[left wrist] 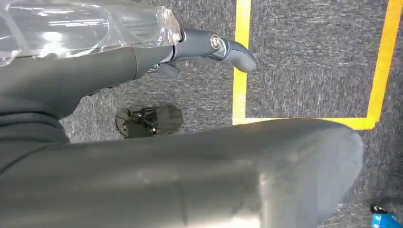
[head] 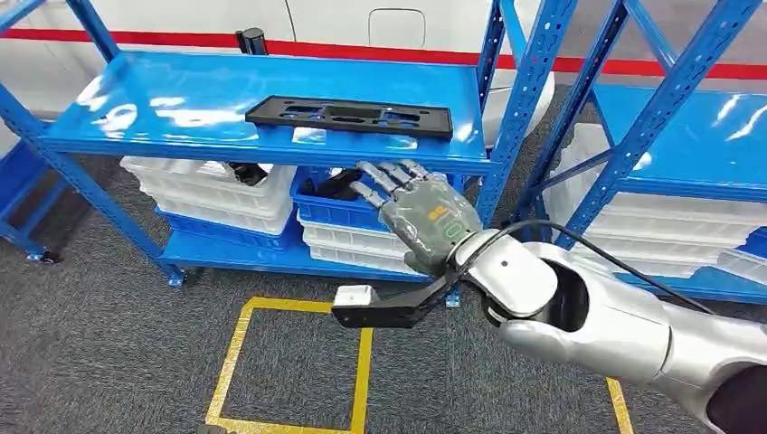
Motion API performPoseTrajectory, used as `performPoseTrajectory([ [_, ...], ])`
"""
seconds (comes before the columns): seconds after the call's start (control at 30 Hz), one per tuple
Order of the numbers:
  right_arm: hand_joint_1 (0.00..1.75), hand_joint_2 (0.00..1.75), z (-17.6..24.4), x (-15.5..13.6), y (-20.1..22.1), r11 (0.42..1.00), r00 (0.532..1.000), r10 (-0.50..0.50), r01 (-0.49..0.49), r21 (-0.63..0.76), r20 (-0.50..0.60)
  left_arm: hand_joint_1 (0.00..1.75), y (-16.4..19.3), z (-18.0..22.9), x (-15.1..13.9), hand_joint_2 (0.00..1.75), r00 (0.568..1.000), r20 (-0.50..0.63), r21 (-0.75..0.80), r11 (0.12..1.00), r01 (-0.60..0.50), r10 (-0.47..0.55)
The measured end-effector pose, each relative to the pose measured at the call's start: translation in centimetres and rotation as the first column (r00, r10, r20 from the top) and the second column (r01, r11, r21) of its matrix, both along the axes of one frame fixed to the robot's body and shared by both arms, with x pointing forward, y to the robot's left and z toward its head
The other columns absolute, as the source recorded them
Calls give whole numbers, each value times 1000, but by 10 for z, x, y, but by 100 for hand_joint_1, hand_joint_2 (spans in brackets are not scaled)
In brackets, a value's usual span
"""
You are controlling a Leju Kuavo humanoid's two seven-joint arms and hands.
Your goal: Take the parts from the cabinet and place them on the table.
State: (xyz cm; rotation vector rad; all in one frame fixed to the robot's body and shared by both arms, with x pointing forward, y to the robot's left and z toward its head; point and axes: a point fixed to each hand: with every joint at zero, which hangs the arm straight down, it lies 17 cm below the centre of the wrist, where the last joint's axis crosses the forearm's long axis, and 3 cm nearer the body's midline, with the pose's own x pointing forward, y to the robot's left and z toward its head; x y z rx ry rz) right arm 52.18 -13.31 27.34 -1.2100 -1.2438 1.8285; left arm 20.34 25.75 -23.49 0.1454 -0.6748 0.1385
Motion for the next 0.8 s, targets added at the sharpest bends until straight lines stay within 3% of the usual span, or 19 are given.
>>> performPoseTrajectory([
  [0.8,0,175,-3,8,-11,999,998,-48,48,-8,37,0,0,-1,-2,0,1000,-8,-19,1000,-5,5],
])
